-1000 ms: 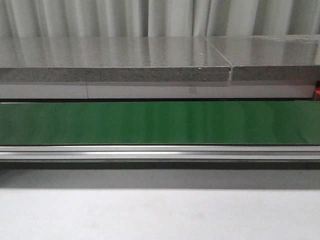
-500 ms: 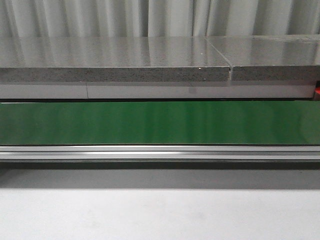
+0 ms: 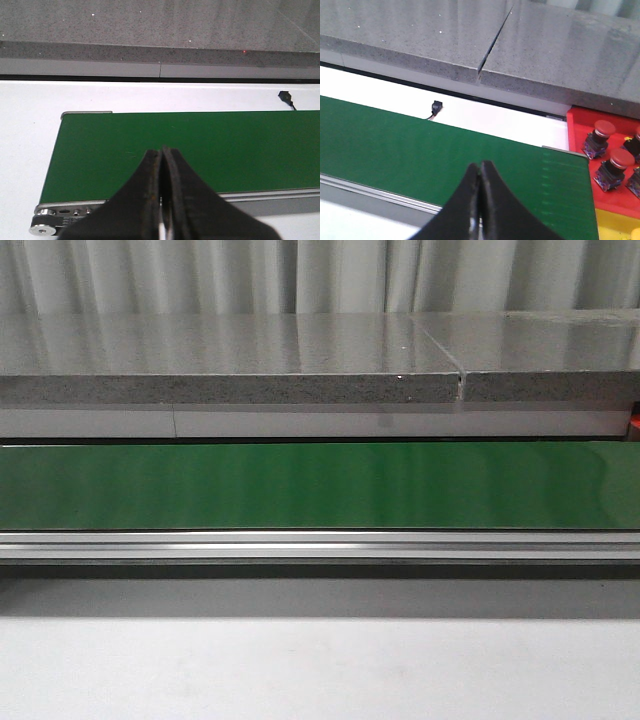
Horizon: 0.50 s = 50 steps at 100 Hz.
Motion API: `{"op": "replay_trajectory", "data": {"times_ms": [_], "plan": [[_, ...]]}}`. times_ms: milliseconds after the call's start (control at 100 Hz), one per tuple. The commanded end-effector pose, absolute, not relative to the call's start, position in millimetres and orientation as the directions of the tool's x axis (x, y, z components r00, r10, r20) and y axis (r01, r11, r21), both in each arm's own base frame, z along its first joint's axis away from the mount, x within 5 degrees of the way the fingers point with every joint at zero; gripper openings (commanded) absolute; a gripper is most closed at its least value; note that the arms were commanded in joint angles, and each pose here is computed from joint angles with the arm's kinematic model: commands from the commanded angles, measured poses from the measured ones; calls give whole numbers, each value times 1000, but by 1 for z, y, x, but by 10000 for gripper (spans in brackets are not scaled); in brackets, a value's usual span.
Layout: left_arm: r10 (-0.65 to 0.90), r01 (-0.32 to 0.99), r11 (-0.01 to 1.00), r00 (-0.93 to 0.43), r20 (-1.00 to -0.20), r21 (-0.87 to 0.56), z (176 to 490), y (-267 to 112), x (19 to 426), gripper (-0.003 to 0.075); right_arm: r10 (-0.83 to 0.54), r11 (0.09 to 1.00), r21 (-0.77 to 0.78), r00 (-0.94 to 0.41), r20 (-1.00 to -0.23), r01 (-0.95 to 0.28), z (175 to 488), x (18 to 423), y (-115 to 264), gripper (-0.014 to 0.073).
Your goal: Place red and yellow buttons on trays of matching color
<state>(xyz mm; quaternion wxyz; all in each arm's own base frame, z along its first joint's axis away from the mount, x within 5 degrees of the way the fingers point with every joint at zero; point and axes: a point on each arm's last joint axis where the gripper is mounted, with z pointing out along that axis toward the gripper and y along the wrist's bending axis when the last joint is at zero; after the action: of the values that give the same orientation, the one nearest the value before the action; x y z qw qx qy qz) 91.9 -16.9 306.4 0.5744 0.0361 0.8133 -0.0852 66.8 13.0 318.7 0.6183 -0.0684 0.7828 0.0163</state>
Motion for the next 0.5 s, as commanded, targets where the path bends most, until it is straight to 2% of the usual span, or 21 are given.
{"op": "replay_trajectory", "data": {"times_ms": [0, 220, 490], "plan": [[-66, 157, 982, -247, -967, -107, 322, -17, 93, -19, -73, 993, -61, -118, -990, -98, 326, 68, 11, -68], [-66, 157, 982, -247, -967, -107, 322, -17, 93, -19, -57, 997, -51, -110, -992, -53, 298, 60, 5, -68], [-66, 157, 982, -247, -967, -107, 322, -17, 93, -19, -19, 1000, -19, 9, -1000, 9, 258, 50, -1, -68]]}}
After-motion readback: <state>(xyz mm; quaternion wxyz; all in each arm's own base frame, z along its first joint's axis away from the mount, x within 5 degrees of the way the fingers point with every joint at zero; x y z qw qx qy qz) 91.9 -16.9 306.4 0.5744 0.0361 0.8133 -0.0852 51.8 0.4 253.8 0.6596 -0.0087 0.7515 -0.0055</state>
